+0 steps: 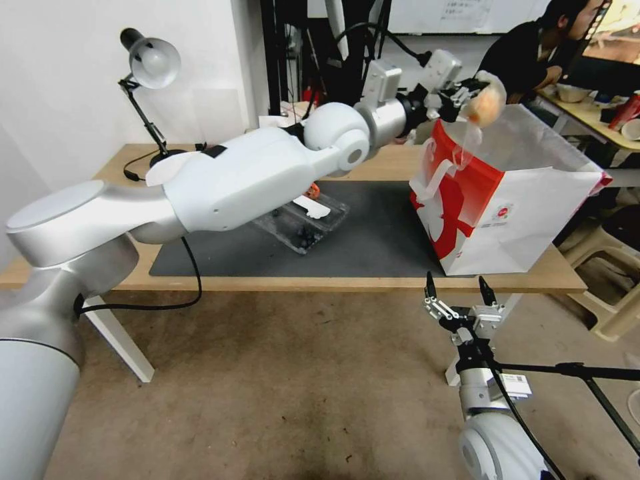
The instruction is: Pick up the trash from the table and place it into the takeout bag.
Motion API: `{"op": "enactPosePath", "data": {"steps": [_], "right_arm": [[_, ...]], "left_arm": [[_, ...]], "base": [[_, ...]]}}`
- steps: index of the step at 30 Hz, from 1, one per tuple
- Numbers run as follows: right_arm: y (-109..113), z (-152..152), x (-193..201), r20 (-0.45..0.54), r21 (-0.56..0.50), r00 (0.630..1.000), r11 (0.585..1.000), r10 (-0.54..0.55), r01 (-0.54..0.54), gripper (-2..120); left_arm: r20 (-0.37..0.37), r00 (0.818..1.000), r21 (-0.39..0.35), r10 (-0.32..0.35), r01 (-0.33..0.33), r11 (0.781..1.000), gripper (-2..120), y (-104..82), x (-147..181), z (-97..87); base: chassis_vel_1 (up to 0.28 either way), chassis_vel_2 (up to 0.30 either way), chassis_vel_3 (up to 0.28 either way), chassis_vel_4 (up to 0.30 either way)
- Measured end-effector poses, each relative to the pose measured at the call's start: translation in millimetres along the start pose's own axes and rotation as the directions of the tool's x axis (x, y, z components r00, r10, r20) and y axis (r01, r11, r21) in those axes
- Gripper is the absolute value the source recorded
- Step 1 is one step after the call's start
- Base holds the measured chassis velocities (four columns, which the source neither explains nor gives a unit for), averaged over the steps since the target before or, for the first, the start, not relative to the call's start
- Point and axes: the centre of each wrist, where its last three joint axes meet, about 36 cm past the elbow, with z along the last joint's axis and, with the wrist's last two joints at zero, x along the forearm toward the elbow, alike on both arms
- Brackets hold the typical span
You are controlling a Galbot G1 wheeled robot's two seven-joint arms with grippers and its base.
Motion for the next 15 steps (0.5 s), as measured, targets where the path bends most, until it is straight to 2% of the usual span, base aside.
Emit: {"op": "enactPosePath", "data": {"steps": [12, 15], "right_arm": [[-2.8, -1.6, -0.8, 0.009, -0.004, 1.000, 1.000, 0.007, -0.007, 100], [-4.2, -2.1, -1.2, 0.010, -0.004, 1.000, 1.000, 0.010, -0.010, 100]], "left_arm": [[-0.037, 0.999, -0.031, 0.035, -0.036, 0.999, 0, -12.3, -22.7, 12.4], [-0.039, 0.998, -0.037, 0.042, -0.043, 0.998, 10, -15.3, -25.2, 12.5]], "base": [[0.000, 0.000, 0.000, 0.000], [0.000, 0.000, 0.000, 0.000]]}}
